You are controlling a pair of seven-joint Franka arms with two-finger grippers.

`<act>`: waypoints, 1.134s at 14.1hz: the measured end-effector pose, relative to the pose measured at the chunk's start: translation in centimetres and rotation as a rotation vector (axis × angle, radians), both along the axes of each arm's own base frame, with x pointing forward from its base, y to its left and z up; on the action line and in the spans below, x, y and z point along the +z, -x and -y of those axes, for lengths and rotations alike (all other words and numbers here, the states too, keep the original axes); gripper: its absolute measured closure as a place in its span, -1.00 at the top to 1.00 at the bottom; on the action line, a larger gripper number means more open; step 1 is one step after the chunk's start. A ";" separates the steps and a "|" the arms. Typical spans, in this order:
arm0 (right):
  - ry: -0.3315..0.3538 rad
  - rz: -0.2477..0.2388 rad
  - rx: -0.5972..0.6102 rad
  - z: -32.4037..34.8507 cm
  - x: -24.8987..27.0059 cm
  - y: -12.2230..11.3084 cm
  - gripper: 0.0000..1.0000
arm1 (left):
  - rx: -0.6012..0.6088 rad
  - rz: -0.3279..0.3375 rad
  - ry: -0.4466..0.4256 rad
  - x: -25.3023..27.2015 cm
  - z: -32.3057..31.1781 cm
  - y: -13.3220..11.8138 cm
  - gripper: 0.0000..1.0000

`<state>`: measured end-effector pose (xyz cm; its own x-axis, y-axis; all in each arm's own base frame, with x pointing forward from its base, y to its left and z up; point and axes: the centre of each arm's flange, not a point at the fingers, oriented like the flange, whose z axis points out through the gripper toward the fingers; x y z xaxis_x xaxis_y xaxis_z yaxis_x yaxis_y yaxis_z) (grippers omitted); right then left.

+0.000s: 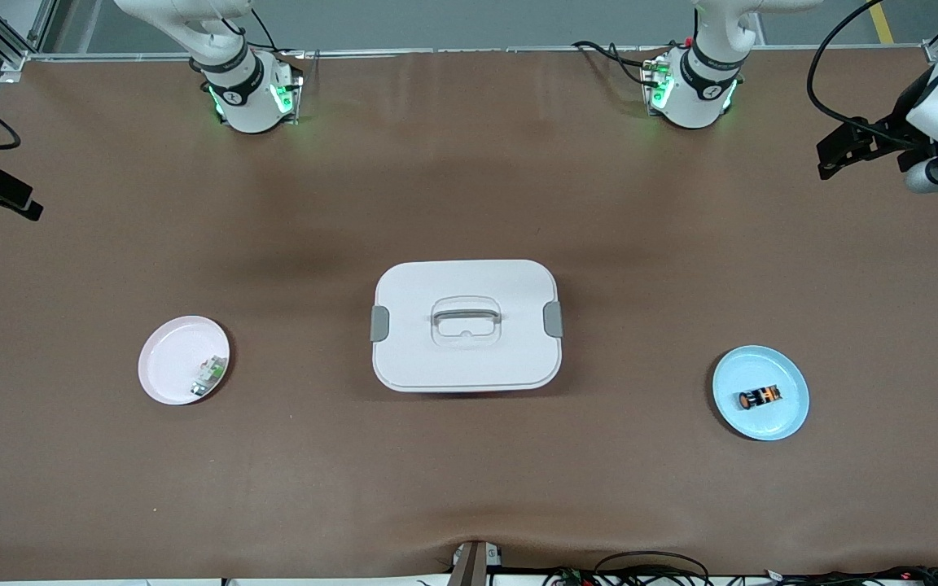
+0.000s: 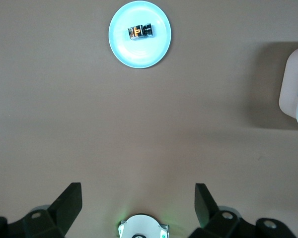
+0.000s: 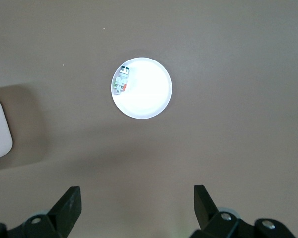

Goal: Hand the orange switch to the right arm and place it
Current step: 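Move the left gripper down over the orange switch on the blue plate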

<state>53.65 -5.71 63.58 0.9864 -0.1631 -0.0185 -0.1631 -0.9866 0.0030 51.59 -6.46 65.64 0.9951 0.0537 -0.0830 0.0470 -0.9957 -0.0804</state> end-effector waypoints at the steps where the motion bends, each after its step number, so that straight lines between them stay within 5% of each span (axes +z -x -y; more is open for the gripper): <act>1: 0.000 0.000 0.000 0.0 0.0 0.0 1.00 | 0.000 0.001 0.000 0.0 0.0 0.0 1.00; 8: 0.000 0.000 0.000 0.0 0.0 0.0 1.00 | -0.024 0.010 0.006 0.2 -0.7 -0.9 1.00; 16: 0.000 -0.009 0.003 -0.1 -0.5 -0.3 1.00 | -0.033 0.073 0.027 -7.8 -8.9 -9.1 1.00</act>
<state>53.96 -5.58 63.10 0.9868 -0.1599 -0.0272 -0.1599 -0.9871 0.0044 60.65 2.49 57.82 0.9998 0.0192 -0.0112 0.0186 -0.9985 -0.0511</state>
